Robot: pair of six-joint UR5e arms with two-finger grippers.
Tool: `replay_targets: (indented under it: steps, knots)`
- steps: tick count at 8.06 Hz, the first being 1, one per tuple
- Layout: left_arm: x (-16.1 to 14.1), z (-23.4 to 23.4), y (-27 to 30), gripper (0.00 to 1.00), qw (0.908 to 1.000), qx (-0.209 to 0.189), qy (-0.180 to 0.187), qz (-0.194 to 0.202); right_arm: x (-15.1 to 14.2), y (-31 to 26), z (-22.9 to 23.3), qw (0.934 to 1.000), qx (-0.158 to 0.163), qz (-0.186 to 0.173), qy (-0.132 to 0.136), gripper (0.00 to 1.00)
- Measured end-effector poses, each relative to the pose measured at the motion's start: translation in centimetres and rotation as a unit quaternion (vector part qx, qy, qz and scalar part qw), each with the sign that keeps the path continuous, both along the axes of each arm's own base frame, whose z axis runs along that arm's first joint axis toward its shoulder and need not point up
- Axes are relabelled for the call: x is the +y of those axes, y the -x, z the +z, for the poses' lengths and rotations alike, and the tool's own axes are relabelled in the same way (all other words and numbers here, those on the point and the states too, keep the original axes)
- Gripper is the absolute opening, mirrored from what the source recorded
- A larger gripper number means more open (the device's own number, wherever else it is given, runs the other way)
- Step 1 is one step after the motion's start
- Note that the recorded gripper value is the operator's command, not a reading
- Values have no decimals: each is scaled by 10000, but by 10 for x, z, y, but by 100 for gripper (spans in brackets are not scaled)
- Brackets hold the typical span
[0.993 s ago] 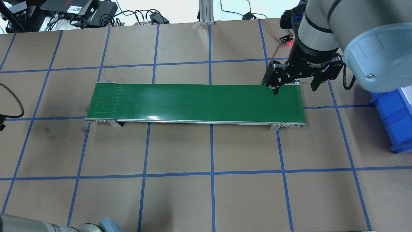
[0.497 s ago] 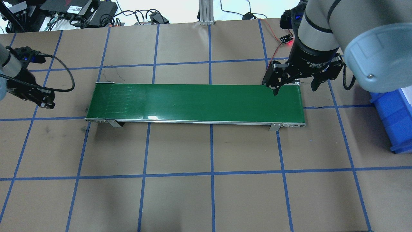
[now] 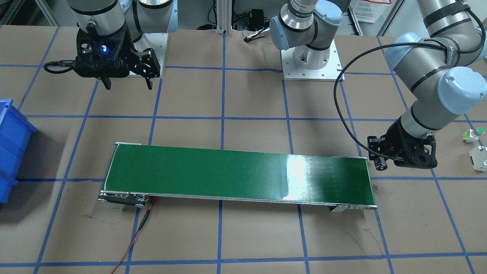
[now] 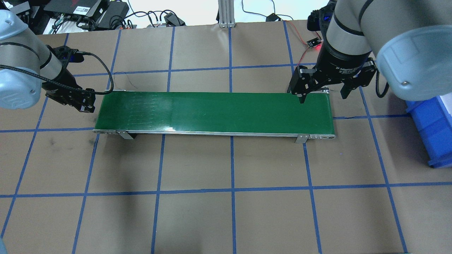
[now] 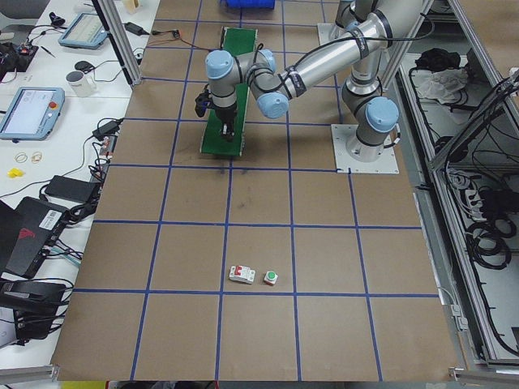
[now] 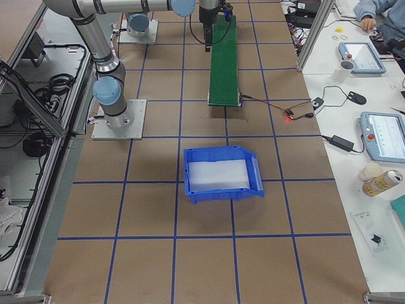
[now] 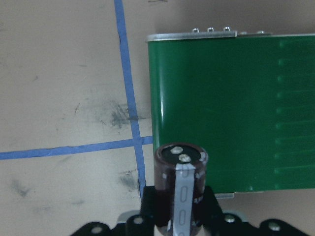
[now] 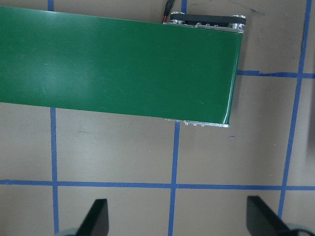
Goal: Move capacitor from left to right
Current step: 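Lift the capacitor and carry it with the left gripper over the belt, then lower the capacitor onto the belt and open the left gripper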
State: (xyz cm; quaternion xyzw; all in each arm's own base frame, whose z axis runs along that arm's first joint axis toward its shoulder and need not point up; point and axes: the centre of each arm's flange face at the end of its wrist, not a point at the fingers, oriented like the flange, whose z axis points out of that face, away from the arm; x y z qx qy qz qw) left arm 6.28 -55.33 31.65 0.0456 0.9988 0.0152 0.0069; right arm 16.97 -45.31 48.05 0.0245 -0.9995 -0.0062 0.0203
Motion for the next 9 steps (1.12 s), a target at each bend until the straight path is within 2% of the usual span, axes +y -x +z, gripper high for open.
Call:
replay_targets:
  steps: [5, 9]
  knots:
    - [-40, -35, 0, 0, 9996, 258, -77, 63, -1, 0, -2, 10000, -2, 0, -20, 100]
    - [-52, -66, 4, 0, 9989, 417, -193, 121, -4, -2, -15, 9999, -54, -1, -142, 100]
